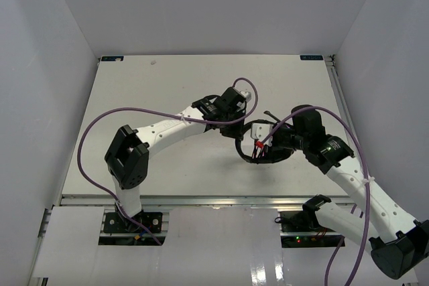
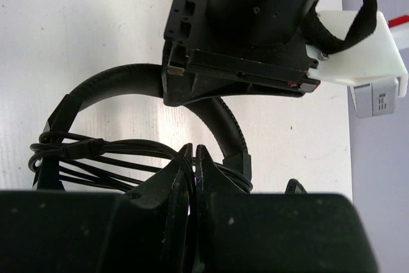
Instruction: Wrap the headphones
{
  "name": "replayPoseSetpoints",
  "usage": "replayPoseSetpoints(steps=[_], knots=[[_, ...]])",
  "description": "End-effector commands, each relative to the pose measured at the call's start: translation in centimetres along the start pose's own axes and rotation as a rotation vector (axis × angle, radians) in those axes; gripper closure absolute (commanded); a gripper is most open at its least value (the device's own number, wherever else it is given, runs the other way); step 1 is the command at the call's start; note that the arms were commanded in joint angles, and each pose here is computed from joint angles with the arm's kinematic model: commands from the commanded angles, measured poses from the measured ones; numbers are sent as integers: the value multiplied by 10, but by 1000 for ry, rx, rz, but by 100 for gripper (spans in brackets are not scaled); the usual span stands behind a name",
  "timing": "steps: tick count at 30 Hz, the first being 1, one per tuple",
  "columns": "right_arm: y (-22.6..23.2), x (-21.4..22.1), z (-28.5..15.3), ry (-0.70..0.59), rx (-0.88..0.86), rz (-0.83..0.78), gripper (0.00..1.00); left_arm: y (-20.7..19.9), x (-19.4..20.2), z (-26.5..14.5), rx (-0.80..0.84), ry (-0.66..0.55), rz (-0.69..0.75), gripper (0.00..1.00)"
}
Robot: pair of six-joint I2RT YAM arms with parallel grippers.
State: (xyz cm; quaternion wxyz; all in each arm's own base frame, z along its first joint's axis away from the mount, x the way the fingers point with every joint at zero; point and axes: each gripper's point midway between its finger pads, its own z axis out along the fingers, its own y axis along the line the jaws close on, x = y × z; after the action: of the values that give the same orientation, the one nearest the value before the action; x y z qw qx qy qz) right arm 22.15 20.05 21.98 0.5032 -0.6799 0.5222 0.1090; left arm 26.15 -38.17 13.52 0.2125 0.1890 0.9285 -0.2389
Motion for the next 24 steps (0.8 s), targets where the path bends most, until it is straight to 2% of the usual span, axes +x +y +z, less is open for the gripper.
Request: replayPoseSetpoints(steps=[1, 11, 13, 17, 19, 20, 24], knots=[[-23, -10, 2, -68, 76, 6, 86, -11, -12, -26, 33, -75, 31, 100], [-13, 0, 5, -53, 52, 21, 67, 11, 4, -20, -74, -18, 9, 100], [-9, 2, 7, -51, 32, 26, 66, 13, 6, -21, -79, -11, 13, 100], [-6, 4, 9, -44, 5, 23, 68, 14, 8, -24, -84, 1, 23, 100], [-5, 4, 10, -45, -2, 23, 74, 15, 9, -27, -88, 8, 30, 100], [-4, 5, 10, -44, -5, 23, 80, 21, 8, -28, -122, 0, 31, 100], [2, 11, 14, -38, -20, 27, 87, 21, 9, -35, -119, -9, 33, 100]])
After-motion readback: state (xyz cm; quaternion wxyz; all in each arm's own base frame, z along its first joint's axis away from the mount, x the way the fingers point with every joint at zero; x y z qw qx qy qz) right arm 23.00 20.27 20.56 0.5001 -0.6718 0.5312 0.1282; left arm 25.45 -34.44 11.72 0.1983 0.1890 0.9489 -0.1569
